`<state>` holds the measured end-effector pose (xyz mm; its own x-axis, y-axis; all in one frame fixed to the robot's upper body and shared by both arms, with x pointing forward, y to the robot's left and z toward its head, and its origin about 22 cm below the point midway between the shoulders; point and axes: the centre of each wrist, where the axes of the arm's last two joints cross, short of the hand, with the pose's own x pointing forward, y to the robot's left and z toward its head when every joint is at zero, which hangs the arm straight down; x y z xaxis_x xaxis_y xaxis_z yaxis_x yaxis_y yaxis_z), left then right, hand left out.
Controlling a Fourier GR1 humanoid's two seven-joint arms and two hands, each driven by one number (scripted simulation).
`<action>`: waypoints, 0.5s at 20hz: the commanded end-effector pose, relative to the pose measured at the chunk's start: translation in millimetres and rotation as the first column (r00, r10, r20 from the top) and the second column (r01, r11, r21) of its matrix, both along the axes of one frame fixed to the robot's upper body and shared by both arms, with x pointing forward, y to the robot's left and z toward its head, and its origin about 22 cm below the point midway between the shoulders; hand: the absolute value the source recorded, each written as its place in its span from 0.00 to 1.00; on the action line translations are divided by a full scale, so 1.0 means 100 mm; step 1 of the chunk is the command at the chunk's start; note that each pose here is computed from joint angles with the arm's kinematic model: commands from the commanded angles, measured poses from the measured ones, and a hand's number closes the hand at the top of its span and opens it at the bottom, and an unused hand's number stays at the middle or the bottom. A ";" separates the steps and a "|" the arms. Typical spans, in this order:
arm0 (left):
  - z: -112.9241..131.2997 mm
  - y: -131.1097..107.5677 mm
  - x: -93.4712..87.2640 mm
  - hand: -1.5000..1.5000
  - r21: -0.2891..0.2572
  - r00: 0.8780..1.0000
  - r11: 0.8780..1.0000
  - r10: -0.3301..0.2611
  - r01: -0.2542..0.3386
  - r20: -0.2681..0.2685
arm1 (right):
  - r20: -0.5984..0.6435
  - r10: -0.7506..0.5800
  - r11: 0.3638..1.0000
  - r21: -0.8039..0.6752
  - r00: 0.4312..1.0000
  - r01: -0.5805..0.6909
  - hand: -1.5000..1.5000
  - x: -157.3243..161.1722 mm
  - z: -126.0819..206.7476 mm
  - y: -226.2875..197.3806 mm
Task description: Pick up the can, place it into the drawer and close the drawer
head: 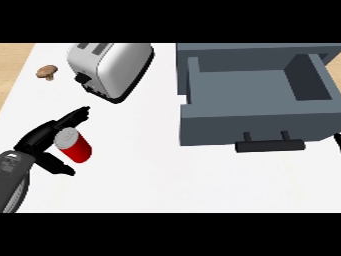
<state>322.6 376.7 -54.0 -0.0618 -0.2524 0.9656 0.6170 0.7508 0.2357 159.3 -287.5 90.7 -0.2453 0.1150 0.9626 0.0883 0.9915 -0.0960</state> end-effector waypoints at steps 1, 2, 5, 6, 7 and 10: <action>-0.24 -0.22 -0.08 0.00 -0.152 0.991 0.981 -0.128 0.122 -0.037 | -0.007 -0.008 1.000 0.008 1.000 0.008 0.00 0.06 -0.04 0.03; -0.21 -0.17 -0.08 0.00 -0.167 0.992 0.980 -0.117 0.109 -0.040 | -0.002 0.001 1.000 0.002 1.000 -0.001 0.00 -0.01 -0.08 0.00; -0.17 -0.27 0.01 0.00 -0.171 0.989 0.976 -0.145 0.137 -0.038 | 0.002 -0.014 1.000 0.016 1.000 0.014 0.00 0.05 0.09 -0.05; -0.27 -0.34 -0.06 0.00 -0.172 0.986 0.973 -0.163 0.154 -0.041 | -0.016 -0.021 0.999 0.023 1.000 0.021 0.00 -0.05 0.07 -0.07; -0.14 -0.14 -0.04 0.00 -0.157 0.985 0.975 -0.166 0.157 -0.042 | -0.002 -0.014 1.000 0.012 1.000 0.014 0.00 -0.07 0.00 -0.13; -0.16 -0.31 0.02 0.00 -0.205 0.982 0.964 -0.183 0.169 -0.050 | -0.015 0.000 1.000 0.007 1.000 0.000 0.00 -0.12 -0.08 -0.09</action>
